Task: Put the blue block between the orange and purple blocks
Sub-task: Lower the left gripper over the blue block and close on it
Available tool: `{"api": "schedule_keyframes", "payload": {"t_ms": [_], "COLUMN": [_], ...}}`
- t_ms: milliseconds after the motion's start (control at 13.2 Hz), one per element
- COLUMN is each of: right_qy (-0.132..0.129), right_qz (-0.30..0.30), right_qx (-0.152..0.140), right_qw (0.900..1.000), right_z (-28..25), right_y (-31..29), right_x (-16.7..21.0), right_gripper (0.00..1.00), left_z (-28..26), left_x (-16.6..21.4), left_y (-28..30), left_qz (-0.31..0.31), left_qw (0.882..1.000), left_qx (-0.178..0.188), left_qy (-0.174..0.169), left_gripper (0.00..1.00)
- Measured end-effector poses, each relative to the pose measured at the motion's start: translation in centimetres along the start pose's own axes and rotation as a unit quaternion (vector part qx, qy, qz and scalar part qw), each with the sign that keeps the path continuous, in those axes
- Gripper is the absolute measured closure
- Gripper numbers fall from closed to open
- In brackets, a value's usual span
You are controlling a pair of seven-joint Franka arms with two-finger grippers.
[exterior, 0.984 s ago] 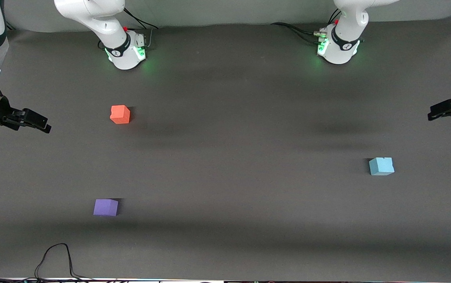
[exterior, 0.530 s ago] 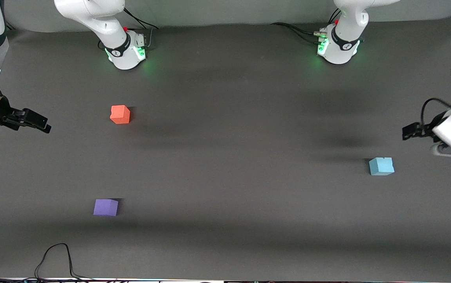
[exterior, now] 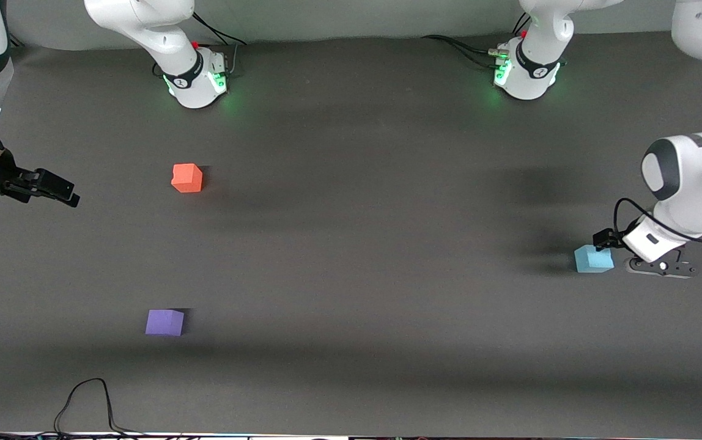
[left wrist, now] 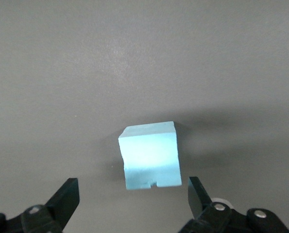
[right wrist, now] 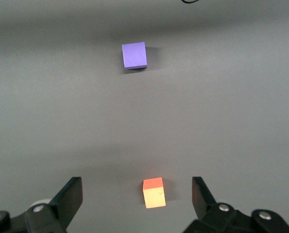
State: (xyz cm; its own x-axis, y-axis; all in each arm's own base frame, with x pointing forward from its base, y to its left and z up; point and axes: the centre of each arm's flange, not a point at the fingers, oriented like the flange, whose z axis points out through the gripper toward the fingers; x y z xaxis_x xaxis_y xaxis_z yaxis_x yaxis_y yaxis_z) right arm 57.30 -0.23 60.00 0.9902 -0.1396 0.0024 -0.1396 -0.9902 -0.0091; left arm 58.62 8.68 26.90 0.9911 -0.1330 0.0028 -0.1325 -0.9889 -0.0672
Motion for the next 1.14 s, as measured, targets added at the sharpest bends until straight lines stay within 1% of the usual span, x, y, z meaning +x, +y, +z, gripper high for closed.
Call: {"api": "schedule_keyframes", "payload": {"t_ms": [530, 757, 984, 1059, 1135], "right_qy": [0.0, 0.0, 0.0, 0.0, 0.0], "right_qz": [0.0, 0.0, 0.0, 0.0, 0.0], "right_qx": [0.0, 0.0, 0.0, 0.0, 0.0], "right_qw": [1.0, 1.0, 1.0, 1.0, 1.0], "right_z": [0.0, 0.0, 0.0, 0.0, 0.0], "right_y": [0.0, 0.0, 0.0, 0.0, 0.0], "right_x": [0.0, 0.0, 0.0, 0.0, 0.0], "right_gripper": [0.0, 0.0, 0.0, 0.0, 0.0], "left_z": [3.9, 5.9, 6.7, 6.8, 6.7], "left_x": [0.0, 0.1, 0.1, 0.1, 0.2], "left_y": [0.3, 0.7, 0.9, 0.9, 0.9], "left_qz": [0.001, -0.005, -0.007, -0.01, -0.015], "left_qw": [1.0, 1.0, 1.0, 1.0, 1.0], "left_qx": [-0.001, -0.007, -0.01, -0.013, -0.015], "left_qy": [0.002, 0.006, 0.005, 0.005, 0.007], "left_gripper": [0.0, 0.0, 0.0, 0.01, 0.05]}}
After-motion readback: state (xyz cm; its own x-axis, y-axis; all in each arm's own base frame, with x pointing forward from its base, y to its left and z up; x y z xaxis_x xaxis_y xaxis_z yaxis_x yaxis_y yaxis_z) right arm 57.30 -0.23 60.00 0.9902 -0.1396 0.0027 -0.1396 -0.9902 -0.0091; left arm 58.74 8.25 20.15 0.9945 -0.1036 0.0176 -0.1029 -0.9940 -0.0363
